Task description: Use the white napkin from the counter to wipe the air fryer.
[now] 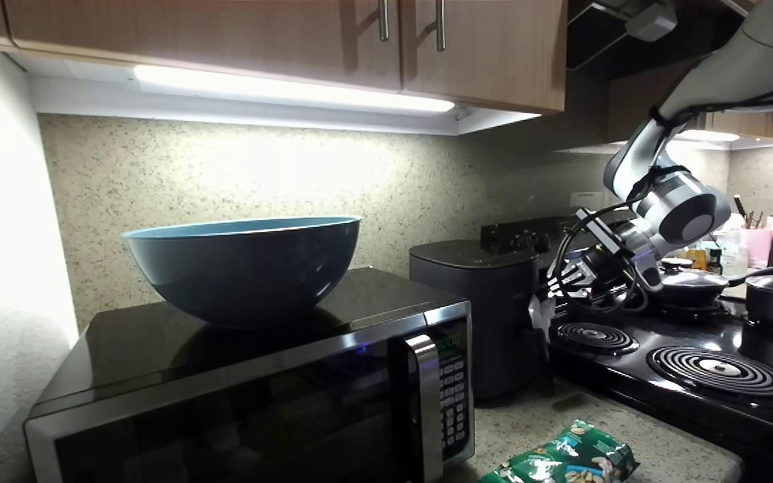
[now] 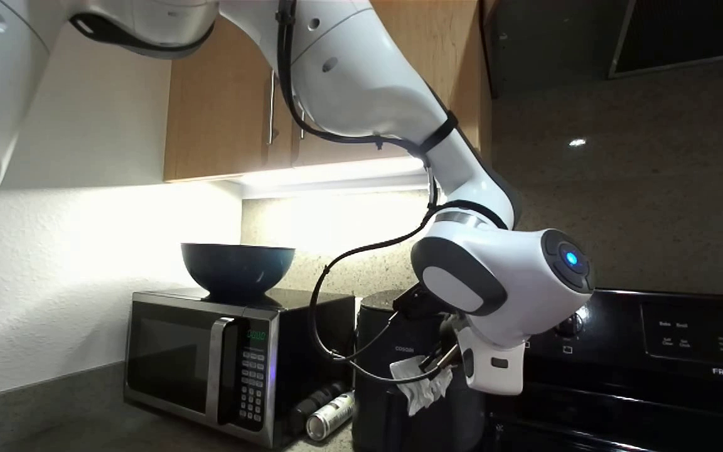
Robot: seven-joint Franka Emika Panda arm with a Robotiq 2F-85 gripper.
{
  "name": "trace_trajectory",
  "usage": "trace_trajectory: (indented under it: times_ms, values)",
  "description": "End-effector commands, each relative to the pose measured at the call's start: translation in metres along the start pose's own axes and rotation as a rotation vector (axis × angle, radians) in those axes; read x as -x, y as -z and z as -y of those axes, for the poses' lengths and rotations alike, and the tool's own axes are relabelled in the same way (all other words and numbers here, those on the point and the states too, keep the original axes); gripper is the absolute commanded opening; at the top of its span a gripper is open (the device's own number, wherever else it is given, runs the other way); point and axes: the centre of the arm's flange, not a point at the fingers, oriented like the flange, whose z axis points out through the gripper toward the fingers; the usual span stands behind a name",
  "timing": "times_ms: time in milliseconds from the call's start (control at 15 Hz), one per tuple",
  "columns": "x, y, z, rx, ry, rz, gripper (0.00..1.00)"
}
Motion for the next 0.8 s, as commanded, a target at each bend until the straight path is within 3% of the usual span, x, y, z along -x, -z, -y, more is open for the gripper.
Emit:
trace_trajectory:
  times_ms: [0,733]
  values:
    - [0.015,-0.008,0.013,-0.072,0.021,0.048,0.0]
    - [0.061,0.053,0.002,-0.231,0.155,0.295,0.0]
